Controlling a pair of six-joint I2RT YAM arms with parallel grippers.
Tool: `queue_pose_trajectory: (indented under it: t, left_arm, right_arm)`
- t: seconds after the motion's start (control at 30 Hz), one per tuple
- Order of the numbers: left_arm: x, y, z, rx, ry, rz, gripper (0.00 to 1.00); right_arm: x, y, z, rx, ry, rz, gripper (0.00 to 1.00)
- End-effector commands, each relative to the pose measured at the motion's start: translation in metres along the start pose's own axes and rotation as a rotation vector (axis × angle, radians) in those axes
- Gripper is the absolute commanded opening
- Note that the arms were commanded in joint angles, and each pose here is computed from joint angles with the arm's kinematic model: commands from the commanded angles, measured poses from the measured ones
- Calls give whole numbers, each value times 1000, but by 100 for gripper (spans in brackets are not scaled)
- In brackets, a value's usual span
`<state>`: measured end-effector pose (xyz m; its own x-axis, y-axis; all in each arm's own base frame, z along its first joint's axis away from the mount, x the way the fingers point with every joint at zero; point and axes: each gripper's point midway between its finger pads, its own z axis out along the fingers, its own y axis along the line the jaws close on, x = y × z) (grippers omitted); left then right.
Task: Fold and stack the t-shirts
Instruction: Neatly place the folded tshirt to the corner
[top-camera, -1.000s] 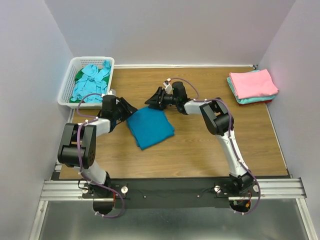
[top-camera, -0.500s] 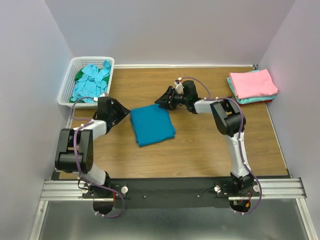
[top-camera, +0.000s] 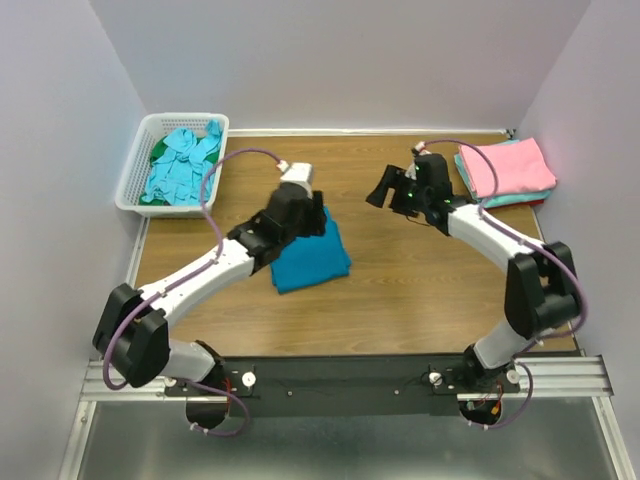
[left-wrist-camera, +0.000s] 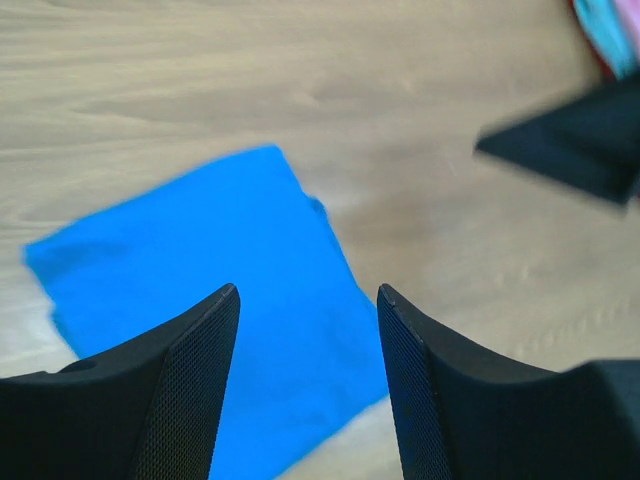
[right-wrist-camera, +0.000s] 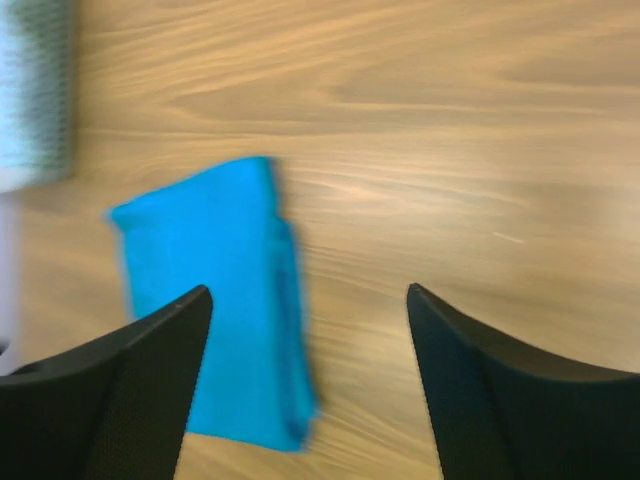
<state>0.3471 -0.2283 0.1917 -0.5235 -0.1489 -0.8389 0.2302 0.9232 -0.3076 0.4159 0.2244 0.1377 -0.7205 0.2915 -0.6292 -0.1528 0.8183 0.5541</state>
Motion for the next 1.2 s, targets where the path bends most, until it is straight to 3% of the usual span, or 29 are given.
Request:
queue_pose_trajectory:
  t: [0.0,0.03,0.23,0.4,0.97,1.1,1.17]
  left_arm:
    - [50,-17,-8,-73,149,236,65]
    - [68,-23,-5,-72,199,276,65]
    - [119,-79,4,-16,319,502,65]
    - [157,-78,19,-80,432,630,54]
    - [194,-58,42,-148,513,727,54]
    - [202,-50,42,-175,533,740,50]
    - [205,-48,42,-184,539,738,43]
  right_arm:
    - [13,-85,-54,393,-13,-82,94]
    - [14,-97,-63,449,-25,-84,100]
    - [20,-117,-97,530,-26,-86,100]
    - [35,-126,-108,554,-12,-80,100]
    - [73,-133,-99,525,96,-35,100]
    - [78,-128,-93,487,112,1,100]
    - [83,-125,-90,464,125,18,100]
